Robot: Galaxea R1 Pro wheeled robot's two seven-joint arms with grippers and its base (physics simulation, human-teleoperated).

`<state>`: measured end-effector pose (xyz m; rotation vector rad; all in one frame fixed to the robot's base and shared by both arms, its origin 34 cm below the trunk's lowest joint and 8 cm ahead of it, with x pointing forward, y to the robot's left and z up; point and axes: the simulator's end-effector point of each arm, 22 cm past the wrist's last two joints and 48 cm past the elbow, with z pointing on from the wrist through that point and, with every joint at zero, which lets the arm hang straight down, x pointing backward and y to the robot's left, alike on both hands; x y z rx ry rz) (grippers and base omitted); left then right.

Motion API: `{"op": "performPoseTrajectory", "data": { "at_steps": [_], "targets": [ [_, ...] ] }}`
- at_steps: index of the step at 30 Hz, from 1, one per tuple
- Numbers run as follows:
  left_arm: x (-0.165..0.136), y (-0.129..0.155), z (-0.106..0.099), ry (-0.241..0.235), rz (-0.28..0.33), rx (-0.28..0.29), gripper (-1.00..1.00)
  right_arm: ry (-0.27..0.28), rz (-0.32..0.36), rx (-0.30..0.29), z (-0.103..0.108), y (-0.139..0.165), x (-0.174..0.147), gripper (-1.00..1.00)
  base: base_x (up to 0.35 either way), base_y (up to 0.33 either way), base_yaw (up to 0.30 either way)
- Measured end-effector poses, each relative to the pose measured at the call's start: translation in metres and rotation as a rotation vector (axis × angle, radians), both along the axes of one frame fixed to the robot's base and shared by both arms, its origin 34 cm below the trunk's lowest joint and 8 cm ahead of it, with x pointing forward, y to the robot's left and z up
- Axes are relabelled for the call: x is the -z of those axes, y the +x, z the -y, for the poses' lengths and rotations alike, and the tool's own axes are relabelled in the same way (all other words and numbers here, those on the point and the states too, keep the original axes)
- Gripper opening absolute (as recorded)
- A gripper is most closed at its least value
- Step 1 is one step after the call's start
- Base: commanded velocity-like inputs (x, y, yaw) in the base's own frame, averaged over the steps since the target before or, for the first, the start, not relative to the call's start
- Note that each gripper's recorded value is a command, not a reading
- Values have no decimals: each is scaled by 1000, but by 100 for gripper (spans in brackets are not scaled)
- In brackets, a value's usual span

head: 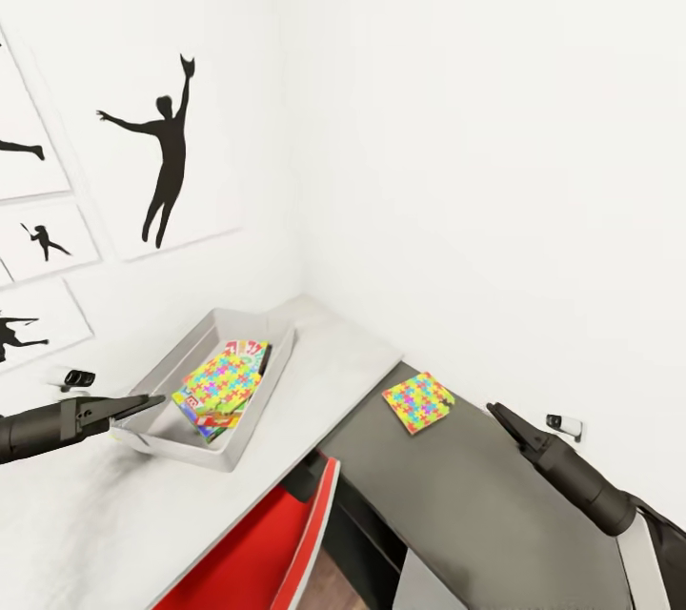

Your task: Put all the toys in the child's room - the three board games (two on the bed and one on the table), the two jigsaw puzzles on the table, and the tennis ball on the table - inside the toy box on the table in the child's room.

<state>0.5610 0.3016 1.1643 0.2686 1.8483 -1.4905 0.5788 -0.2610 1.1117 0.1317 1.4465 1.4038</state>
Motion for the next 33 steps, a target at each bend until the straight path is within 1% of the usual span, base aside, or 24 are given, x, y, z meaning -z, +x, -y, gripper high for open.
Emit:
{"op": "performPoseTrajectory", "data": {
  "at_steps": [6, 16, 33],
  "targets": [
    [-1, -1, 0, 0, 3, 1, 100, -1, 3, 1, 1, 0, -2, 100, -17, 0, -276],
    [-4, -2, 1, 1, 11, 3, 100, 5, 1, 3, 3, -1, -1, 100, -148, 0, -276],
    [-9, -4, 2, 0, 20, 5, 100, 10, 9, 5, 4, -2, -6, 100, -14, 0, -276]
  ]
}}
